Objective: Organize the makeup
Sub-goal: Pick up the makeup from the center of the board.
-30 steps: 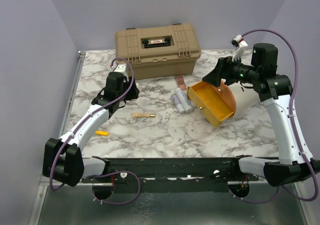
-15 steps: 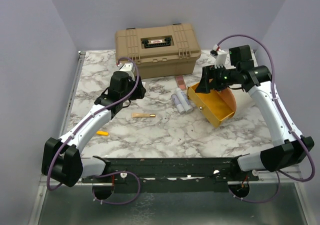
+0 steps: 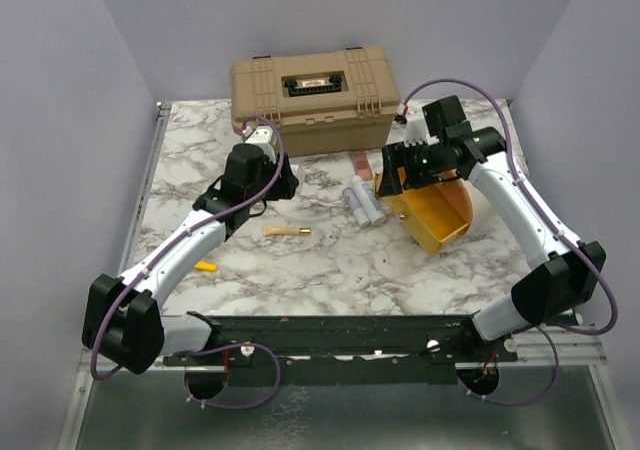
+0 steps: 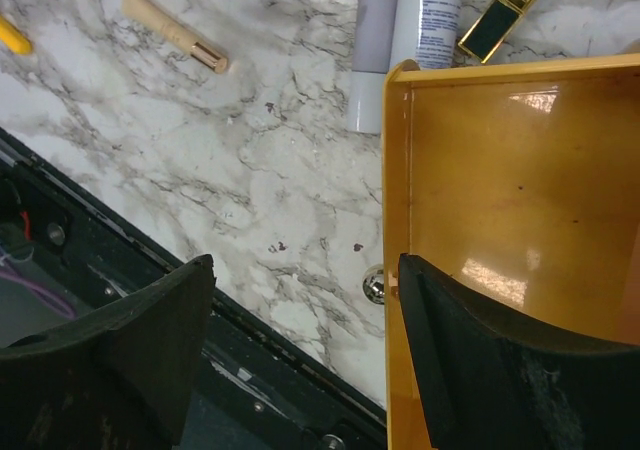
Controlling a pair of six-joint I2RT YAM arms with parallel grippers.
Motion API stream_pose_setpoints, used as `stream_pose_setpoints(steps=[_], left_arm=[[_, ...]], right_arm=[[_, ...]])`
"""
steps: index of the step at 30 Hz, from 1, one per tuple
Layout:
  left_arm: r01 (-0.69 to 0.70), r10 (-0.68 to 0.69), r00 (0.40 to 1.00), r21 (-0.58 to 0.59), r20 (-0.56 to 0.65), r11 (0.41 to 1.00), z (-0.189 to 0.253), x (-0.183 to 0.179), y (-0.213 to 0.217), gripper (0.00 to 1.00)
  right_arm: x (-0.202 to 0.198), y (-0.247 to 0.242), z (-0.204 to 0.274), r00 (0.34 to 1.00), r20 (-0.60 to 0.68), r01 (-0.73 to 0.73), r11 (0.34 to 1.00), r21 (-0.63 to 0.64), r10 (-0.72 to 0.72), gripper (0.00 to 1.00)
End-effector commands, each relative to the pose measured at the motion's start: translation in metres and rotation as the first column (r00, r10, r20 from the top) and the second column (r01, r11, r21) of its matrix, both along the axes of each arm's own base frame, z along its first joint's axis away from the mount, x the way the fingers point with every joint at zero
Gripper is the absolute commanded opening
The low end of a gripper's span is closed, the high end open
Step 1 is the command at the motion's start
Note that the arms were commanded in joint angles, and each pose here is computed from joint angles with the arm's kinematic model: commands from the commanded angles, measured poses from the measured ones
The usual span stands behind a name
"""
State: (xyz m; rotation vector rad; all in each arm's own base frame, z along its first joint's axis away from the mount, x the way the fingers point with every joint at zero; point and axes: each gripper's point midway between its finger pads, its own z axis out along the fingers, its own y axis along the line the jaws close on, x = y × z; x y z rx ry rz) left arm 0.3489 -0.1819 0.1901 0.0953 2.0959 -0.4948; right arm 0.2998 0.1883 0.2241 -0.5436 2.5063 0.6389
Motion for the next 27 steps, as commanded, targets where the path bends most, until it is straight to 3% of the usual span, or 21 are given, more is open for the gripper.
stream_pose_setpoints(steps=[1,22,27], left_arm=[[0.012,-0.009,0.998,-0.038,0.068,0.999,0.020,0.004,-0.008,0.09],[0.058,-0.055,0.995,-0.047,0.078,0.997,0.028,0.004,-0.028,0.10],[0.097,-0.090,0.991,-0.068,0.100,0.993,0.041,0.003,-0.038,0.10]], right_arm=[[0.000,-0.005,-0.017,0.999,-0.033,0.022,0.998,-0.054,-0.023,0.79],[-0.021,0.029,-0.015,0.985,-0.079,-0.148,0.984,0.102,0.156,0.78],[-0.007,0.022,0.003,0.997,0.013,-0.080,0.995,0.068,0.079,0.79]])
